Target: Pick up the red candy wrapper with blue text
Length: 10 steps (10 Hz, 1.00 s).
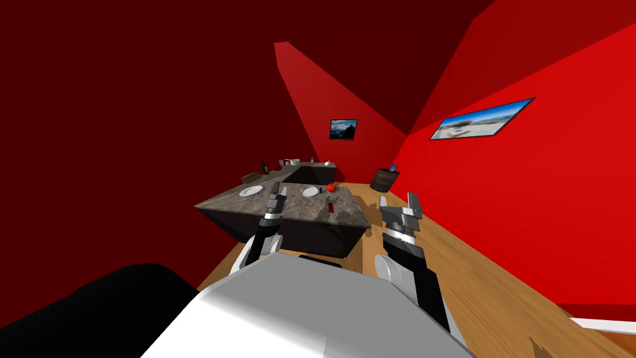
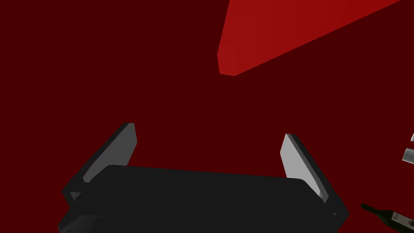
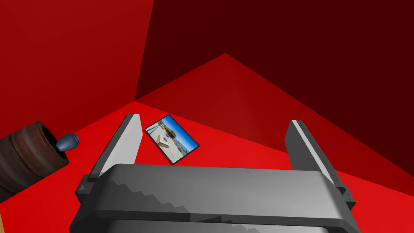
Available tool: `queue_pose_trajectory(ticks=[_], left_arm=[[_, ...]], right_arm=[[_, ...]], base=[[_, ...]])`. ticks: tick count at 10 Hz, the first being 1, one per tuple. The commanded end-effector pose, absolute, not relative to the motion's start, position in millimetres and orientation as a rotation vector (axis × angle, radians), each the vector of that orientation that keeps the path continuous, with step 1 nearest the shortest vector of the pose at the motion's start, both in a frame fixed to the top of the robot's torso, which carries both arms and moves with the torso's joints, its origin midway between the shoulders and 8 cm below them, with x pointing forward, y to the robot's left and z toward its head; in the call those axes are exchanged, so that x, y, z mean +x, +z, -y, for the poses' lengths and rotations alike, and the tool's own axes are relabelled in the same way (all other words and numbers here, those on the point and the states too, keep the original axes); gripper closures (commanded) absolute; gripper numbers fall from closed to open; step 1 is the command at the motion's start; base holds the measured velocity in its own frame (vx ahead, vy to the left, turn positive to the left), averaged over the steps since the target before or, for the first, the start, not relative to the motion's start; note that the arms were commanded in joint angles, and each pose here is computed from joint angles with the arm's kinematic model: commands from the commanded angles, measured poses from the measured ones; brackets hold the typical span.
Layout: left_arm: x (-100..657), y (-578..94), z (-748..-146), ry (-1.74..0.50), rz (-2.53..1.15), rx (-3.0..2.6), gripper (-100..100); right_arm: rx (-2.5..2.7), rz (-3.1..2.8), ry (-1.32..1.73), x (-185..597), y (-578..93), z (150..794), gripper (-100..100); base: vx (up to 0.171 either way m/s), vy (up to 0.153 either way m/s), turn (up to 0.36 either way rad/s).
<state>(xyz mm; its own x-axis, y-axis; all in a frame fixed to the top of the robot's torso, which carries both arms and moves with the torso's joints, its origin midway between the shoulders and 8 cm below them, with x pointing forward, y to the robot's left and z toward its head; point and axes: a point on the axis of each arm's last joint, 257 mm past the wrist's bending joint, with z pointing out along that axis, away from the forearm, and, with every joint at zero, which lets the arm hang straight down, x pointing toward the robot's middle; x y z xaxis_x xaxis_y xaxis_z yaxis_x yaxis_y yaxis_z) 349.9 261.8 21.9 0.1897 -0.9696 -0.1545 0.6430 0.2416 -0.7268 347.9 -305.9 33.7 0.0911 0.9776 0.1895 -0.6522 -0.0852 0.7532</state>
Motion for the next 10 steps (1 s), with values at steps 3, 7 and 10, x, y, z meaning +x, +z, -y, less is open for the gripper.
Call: queue_pose_trajectory(ticks=[3,7,10], left_arm=[[350,22,-262,-1.228,-0.682,-0.582,0],[350,22,-262,-1.228,-0.682,-0.582,0],[350,22,-262,-1.228,-0.682,-0.583,0]], right_arm=[[0.828,-0.594,1.484,358,26,297,-100],[0.818,-0.682,1.509,368,18,290,-100],[0.835,-0.757,1.538,379,7,285,-100]], base=[[-0.02,-0.013,0.091],[-0.027,-0.021,0.083],[-0.028,-0.019,0.093]])
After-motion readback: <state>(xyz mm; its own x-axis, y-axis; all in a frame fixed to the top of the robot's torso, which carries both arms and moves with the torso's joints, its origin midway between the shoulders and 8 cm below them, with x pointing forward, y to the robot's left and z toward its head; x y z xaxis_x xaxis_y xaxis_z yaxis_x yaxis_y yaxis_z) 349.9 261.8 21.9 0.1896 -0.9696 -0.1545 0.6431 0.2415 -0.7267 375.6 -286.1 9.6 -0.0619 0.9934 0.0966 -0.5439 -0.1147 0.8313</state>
